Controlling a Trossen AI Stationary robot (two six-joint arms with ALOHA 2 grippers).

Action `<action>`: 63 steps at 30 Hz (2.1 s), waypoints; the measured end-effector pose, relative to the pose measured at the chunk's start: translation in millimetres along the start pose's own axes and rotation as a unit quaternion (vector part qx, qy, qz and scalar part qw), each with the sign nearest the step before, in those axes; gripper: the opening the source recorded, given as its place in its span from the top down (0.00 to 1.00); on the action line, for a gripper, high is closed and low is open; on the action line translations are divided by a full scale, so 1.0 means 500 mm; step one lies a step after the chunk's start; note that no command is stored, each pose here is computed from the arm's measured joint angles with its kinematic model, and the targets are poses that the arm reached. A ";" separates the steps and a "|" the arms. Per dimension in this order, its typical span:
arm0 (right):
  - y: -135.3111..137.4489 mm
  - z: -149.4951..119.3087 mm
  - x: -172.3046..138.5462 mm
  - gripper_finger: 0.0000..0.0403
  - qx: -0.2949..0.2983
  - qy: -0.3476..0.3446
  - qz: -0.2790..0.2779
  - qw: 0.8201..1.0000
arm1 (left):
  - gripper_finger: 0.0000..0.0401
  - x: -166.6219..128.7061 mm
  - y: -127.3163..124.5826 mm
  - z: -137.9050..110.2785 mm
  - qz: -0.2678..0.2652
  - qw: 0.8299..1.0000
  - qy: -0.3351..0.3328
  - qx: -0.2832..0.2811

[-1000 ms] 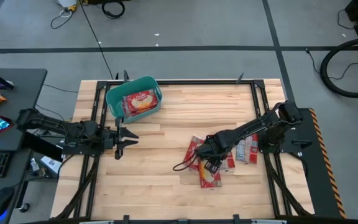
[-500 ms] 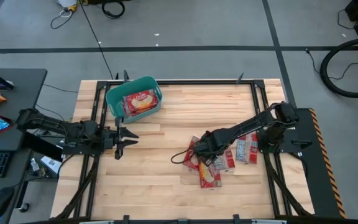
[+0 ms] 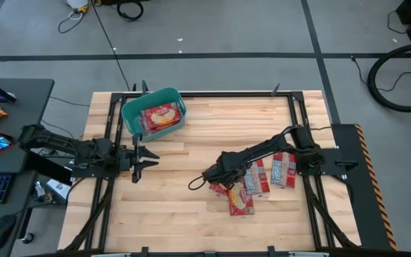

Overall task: Sort popcorn bags into baskets
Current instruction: Put the red popcorn bag into the green bin

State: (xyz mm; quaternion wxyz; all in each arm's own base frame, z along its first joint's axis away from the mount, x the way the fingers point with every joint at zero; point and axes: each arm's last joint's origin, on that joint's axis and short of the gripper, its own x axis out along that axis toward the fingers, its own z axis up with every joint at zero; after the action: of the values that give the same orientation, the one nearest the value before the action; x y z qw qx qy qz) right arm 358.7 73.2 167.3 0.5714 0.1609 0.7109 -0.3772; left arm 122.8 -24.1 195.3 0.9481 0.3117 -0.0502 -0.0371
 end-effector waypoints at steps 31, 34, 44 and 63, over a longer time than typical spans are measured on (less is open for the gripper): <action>0.005 -0.043 0.084 0.97 -0.094 0.078 -0.086 0.989 | 0.76 0.000 0.000 0.000 0.000 1.000 0.000 0.001; 0.005 -0.038 0.049 0.98 -0.118 0.052 -0.105 0.986 | 0.76 0.000 0.000 0.000 0.000 1.000 0.000 0.001; 0.006 0.010 -0.088 0.99 -0.194 -0.134 -0.118 0.965 | 0.76 0.000 -0.001 -0.006 0.014 0.998 0.025 -0.056; -0.011 0.144 -0.194 0.99 -0.327 -0.342 -0.178 0.863 | 0.76 -0.003 -0.024 -0.019 -0.087 0.945 0.053 -0.310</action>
State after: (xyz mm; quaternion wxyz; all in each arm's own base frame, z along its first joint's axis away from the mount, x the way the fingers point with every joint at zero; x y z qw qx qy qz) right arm 433.3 37.4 255.2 0.7212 -0.3035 0.5703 -0.2501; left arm 122.1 -28.0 180.2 0.9923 0.0070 0.0416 -0.1167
